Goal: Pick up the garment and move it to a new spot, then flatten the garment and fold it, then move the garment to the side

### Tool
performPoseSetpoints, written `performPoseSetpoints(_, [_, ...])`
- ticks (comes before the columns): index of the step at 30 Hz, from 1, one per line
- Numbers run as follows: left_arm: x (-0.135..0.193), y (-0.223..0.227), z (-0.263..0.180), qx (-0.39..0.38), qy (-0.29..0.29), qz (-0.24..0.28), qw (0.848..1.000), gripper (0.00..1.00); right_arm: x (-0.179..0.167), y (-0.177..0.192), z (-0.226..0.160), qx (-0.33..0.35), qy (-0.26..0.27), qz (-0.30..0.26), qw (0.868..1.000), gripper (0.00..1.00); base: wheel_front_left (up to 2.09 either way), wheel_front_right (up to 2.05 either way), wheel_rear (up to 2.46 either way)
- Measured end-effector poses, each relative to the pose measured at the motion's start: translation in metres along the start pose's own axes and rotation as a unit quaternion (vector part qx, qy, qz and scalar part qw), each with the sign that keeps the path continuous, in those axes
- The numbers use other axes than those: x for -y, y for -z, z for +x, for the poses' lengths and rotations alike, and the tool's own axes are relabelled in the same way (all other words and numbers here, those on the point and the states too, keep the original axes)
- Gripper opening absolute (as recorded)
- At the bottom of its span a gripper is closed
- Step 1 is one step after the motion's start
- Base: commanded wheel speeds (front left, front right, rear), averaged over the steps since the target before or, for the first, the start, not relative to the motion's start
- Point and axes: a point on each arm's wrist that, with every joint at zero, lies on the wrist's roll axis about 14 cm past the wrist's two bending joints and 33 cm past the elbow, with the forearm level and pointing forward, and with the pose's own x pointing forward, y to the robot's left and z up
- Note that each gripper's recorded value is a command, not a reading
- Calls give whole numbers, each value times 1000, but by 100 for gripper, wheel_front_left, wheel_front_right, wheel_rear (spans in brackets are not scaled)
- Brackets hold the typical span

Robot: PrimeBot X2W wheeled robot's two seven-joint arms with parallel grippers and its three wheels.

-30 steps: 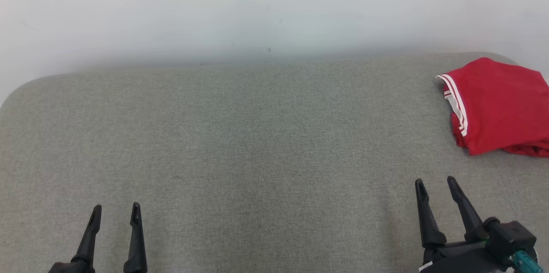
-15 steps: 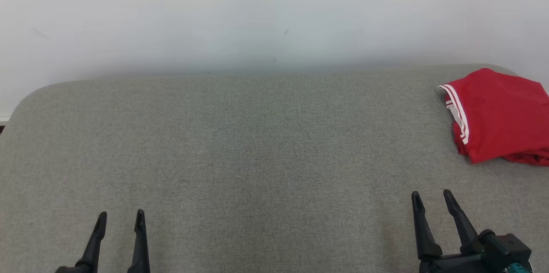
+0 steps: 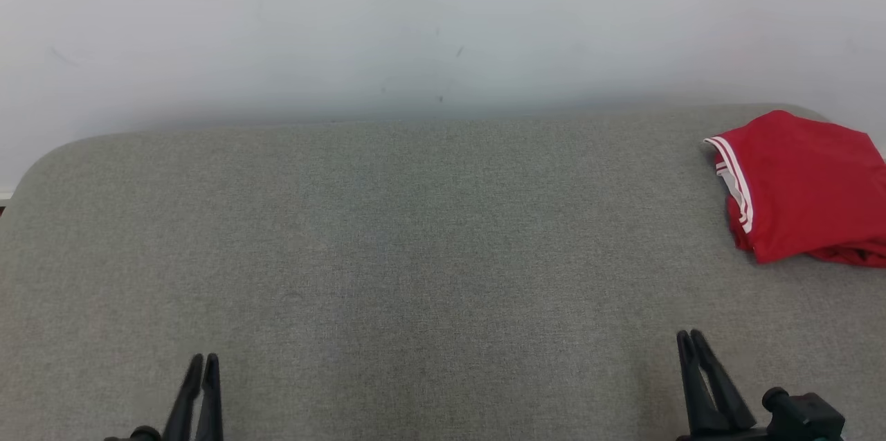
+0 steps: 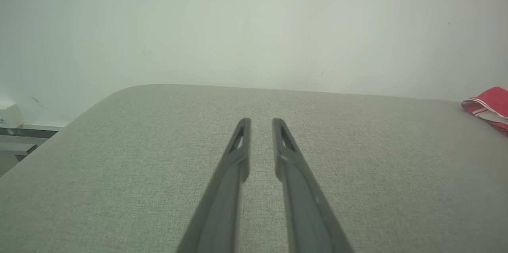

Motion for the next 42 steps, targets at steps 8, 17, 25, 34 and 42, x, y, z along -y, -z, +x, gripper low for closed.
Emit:
performPoseSetpoints(8, [-5, 15, -3, -31, -17, -48, 998, 0, 6, 12, -5, -21, 19, 47, 998, 0, 0, 0, 0])
performPoseSetpoints(17, [-9, 19, -1, -39, -37, -134, 989, 0, 15, 10, -2, -20, 43, 122, 991, 0, 0, 0, 0])
performPoseSetpoints(25, [-11, 21, 3, -44, -49, -210, 976, 0, 22, 9, 0, -19, 61, 192, 979, 0, 0, 0, 0])
performPoseSetpoints(34, [-12, 22, 7, -48, -58, -278, 958, 0, 27, 7, 3, -14, 73, 254, 964, 0, 0, 0, 0])
performPoseSetpoints(42, [-12, 23, 12, -50, -63, -333, 940, 0, 30, 3, 7, -7, 79, 304, 949, 0, 0, 0, 0])
